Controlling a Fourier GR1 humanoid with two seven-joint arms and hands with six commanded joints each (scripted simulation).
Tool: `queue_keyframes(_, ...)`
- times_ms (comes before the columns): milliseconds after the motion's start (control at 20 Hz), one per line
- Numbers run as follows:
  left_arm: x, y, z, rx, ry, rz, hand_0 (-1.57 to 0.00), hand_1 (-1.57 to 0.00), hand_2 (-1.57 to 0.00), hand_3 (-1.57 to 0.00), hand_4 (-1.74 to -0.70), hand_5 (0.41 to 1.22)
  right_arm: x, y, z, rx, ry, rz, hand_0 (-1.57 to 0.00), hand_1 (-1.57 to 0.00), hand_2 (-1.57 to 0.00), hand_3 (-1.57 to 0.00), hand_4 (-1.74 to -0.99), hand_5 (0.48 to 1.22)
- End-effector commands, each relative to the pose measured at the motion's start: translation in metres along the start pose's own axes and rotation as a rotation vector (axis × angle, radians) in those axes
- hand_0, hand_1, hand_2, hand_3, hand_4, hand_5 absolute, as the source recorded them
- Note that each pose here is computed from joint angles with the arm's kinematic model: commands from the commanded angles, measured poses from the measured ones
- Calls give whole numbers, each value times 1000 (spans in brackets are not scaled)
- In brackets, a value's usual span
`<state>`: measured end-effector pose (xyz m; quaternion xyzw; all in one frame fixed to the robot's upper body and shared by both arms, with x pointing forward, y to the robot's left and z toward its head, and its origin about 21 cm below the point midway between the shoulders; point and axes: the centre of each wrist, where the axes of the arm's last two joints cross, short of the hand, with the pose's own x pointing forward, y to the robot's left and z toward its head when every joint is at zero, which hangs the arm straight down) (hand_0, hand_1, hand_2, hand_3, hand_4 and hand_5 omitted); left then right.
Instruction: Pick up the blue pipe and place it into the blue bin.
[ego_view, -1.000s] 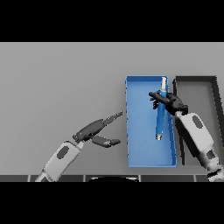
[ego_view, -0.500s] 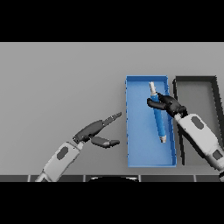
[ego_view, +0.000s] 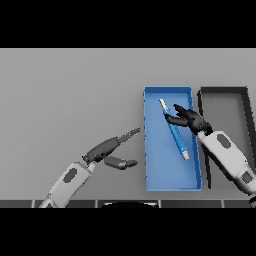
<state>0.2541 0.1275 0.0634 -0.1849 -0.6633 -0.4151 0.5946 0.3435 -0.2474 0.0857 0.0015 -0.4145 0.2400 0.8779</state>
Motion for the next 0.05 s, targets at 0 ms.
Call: queue_keyframes(0,1,0,2,1,5,3,1,1,1,1,-826,474,0,-2,1,-4,3,3,-20,-15,-14,-8,-1186,769)
